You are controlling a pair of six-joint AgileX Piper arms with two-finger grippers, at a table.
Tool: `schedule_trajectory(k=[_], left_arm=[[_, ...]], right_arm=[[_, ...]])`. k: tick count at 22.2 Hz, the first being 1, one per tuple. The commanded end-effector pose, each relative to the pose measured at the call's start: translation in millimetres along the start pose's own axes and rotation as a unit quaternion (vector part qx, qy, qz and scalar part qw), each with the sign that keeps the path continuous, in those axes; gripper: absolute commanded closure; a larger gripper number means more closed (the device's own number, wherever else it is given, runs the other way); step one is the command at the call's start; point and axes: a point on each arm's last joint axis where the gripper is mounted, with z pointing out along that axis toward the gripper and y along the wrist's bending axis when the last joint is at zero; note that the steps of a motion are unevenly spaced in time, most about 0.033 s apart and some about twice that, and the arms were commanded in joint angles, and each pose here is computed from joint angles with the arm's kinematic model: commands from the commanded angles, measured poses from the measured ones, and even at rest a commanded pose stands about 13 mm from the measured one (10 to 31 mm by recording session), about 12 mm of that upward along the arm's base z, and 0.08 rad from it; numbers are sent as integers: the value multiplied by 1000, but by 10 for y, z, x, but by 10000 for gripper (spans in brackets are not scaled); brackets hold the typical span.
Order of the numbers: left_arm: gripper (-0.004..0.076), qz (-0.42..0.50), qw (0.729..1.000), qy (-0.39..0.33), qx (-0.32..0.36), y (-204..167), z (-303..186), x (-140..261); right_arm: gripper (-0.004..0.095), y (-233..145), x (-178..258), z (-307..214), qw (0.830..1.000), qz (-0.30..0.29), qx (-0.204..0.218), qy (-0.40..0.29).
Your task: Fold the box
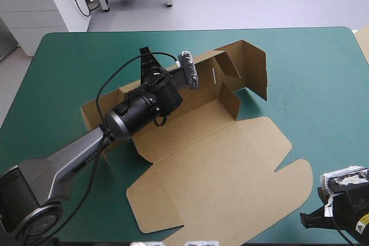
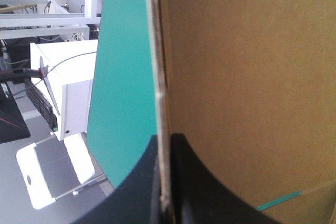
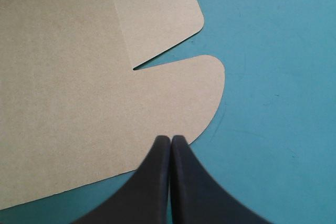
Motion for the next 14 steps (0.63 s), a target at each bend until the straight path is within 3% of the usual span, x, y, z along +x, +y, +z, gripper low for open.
schedule_trajectory(k=[1,8,14], left_arm=[[731,13,998,-37,-55,105,-237,-23],[731,40,990,-77,-108,-225,-249,-192],[731,96,970,-78,-207,-695,-116,-160]], right_arm=[[929,-6,-101,-53,999,-1,3,-36],[929,-6,-108,-53,999,-1,4,-40],[929,-6,-112,-54,999,1,4,-43]])
